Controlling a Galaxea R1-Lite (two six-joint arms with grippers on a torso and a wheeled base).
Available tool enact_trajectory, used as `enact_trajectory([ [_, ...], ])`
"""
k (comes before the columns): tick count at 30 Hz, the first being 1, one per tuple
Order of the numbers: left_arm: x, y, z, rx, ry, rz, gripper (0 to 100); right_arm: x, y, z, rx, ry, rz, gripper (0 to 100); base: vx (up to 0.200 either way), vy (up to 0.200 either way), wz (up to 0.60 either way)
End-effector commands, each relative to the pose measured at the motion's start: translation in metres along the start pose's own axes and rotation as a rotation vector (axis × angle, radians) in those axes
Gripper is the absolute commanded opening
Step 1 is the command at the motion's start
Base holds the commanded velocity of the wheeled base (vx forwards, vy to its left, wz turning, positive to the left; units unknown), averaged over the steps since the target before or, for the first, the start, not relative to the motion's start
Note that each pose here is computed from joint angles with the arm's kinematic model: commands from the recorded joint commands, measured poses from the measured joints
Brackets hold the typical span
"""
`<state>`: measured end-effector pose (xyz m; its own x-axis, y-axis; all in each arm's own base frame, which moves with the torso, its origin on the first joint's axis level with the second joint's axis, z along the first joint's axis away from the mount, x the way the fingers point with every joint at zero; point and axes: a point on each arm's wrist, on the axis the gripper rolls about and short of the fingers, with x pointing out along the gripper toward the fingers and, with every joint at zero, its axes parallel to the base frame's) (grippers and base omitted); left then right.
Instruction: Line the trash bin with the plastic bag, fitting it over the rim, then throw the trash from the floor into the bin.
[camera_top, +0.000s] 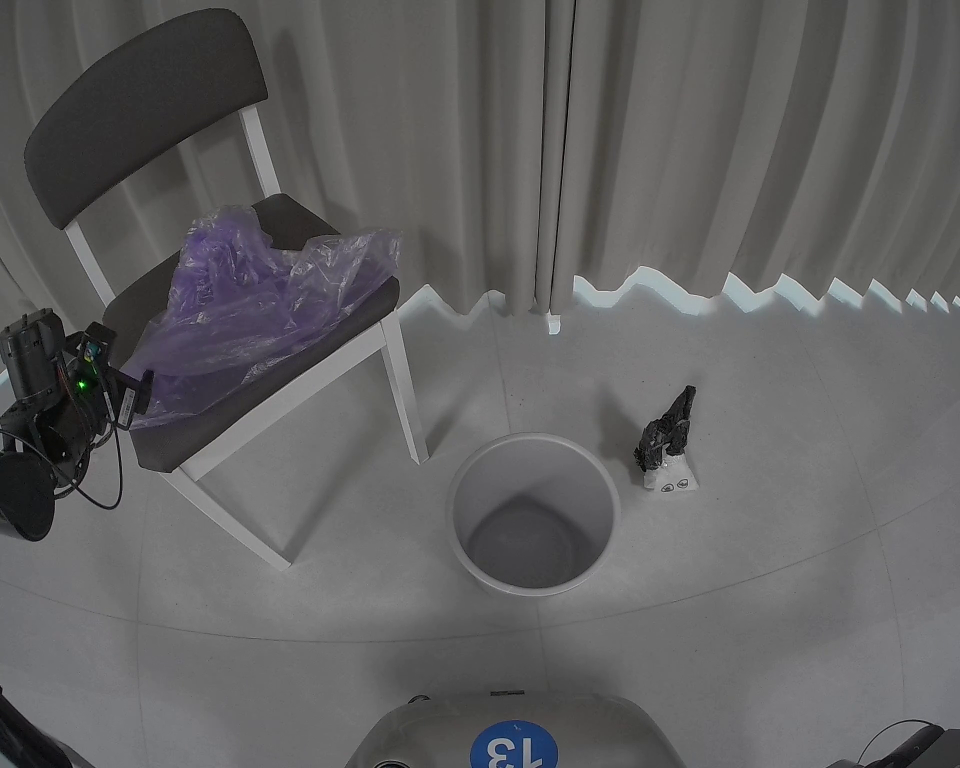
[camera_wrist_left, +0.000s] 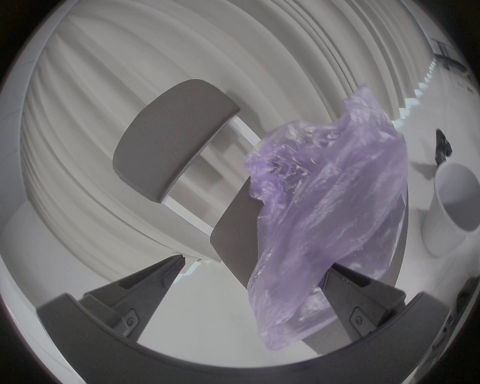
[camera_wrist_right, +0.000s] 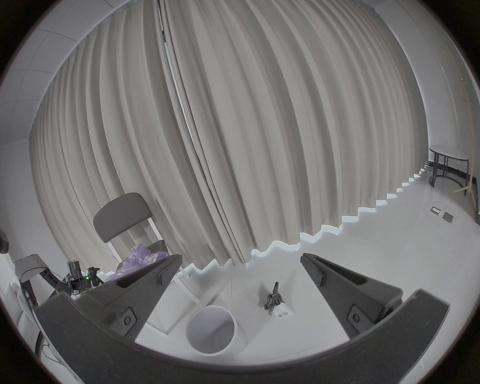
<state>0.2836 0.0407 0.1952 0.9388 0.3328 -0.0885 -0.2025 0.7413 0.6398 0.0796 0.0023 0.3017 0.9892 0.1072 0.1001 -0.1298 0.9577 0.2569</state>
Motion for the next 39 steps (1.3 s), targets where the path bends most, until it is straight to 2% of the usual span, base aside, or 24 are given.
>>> enact_trajectory([
  [1, -0.003, -0.004, -0.008, 0.025, 0.021, -0.017, 100, 0.000, 0.000, 0.000, 0.001, -0.001, -0.001, 100, 0.000, 0.000, 0.00],
  [11, -0.002, 0.002, -0.014, 0.036, 0.038, 0.001, 100, 0.002, -0.001, -0.001, 0.002, 0.008, -0.002, 100, 0.000, 0.000, 0.00],
  [19, 0.004, 0.017, -0.031, 0.045, 0.080, 0.028, 100, 0.002, -0.001, -0.002, 0.002, 0.011, -0.003, 100, 0.000, 0.000, 0.00],
  [23, 0.006, 0.017, -0.035, 0.046, 0.095, 0.026, 100, 0.002, -0.001, -0.002, 0.002, 0.011, -0.003, 100, 0.000, 0.000, 0.00],
  [36, 0.011, 0.015, -0.032, 0.040, 0.043, 0.046, 100, 0.004, -0.002, -0.003, 0.002, 0.014, -0.017, 100, 0.000, 0.000, 0.00],
  [37, 0.011, 0.015, -0.033, 0.040, 0.042, 0.045, 0, 0.004, -0.002, -0.002, 0.001, 0.013, -0.016, 100, 0.000, 0.000, 0.00],
  [39, 0.011, 0.015, -0.033, 0.041, 0.041, 0.044, 0, 0.004, -0.002, -0.002, 0.001, 0.012, -0.018, 100, 0.000, 0.000, 0.00],
])
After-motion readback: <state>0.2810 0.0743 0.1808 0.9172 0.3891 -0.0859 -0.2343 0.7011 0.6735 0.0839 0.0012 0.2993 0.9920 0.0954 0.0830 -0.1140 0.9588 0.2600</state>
